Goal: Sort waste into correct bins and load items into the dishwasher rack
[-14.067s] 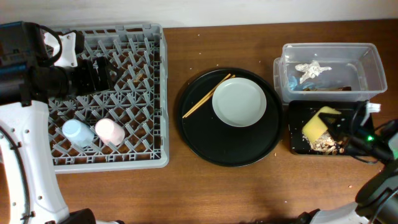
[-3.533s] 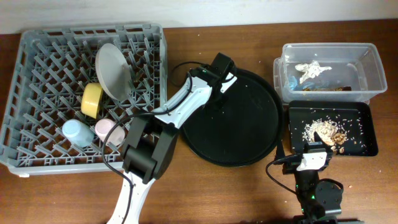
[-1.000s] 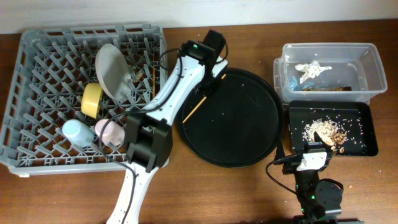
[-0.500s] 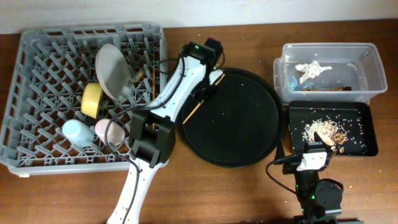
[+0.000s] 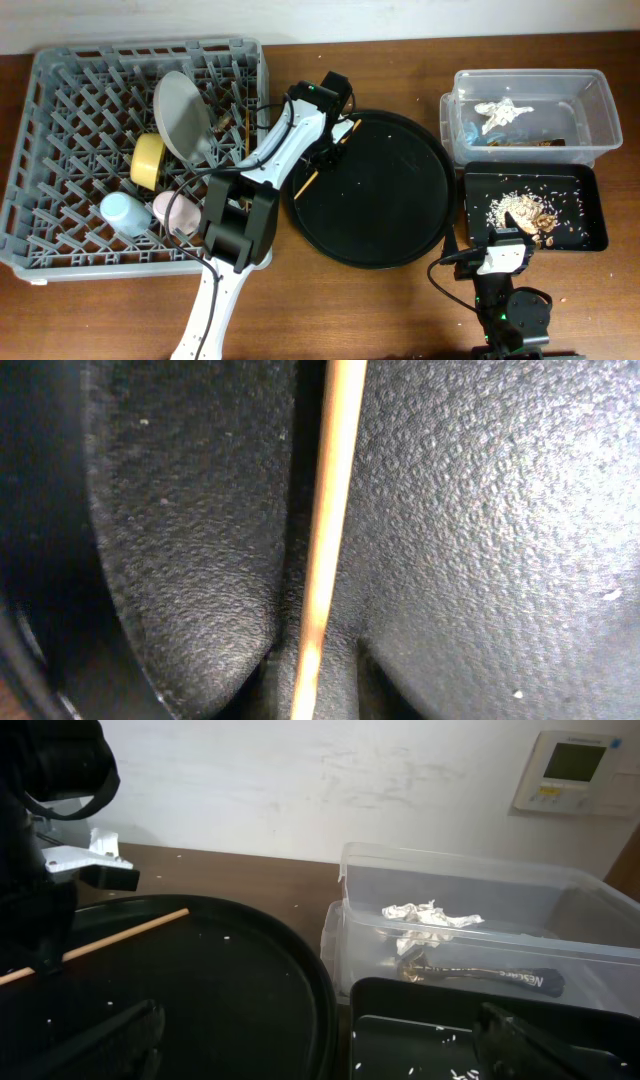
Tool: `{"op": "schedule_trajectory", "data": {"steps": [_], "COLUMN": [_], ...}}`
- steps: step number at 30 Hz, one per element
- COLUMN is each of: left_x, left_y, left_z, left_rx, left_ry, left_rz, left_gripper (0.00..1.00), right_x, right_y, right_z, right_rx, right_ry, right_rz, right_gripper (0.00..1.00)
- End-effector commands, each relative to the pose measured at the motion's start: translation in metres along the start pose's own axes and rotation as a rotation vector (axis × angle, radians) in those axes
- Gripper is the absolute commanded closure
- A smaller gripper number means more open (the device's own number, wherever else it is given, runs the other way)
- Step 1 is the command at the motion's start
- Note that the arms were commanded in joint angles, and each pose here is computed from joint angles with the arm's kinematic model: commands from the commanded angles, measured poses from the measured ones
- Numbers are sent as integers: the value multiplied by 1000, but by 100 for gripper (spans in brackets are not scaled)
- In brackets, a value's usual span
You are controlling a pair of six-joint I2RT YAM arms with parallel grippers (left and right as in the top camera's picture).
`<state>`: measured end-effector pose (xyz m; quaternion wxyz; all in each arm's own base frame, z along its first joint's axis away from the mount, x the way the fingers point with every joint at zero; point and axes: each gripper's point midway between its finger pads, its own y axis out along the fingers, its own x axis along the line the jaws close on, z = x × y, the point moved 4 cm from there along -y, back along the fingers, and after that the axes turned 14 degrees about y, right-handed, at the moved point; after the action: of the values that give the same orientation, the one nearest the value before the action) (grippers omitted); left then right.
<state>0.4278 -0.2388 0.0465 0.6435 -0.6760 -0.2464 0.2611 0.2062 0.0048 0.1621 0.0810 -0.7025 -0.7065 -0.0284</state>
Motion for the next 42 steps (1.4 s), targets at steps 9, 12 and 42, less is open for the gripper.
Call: {"op": "schedule_trajectory", "data": {"steps": [9, 12, 42], "left_x": [18, 62, 1], "left_y": [-165, -189, -400], "left_z": [9, 41, 241], "left_rx": [-254, -260, -604], "left_ry": [-217, -437, -568], "left_rz": [22, -42, -366], "left_gripper": [100, 100, 26], "right_x": [-1, -1, -1], "right_y": [0, 0, 0], "right_z": [3, 3, 3], "right_rx": [5, 5, 5], "right_ry": [-3, -3, -3], "right_rz": [3, 3, 3], "right_gripper": [2, 1, 2]}}
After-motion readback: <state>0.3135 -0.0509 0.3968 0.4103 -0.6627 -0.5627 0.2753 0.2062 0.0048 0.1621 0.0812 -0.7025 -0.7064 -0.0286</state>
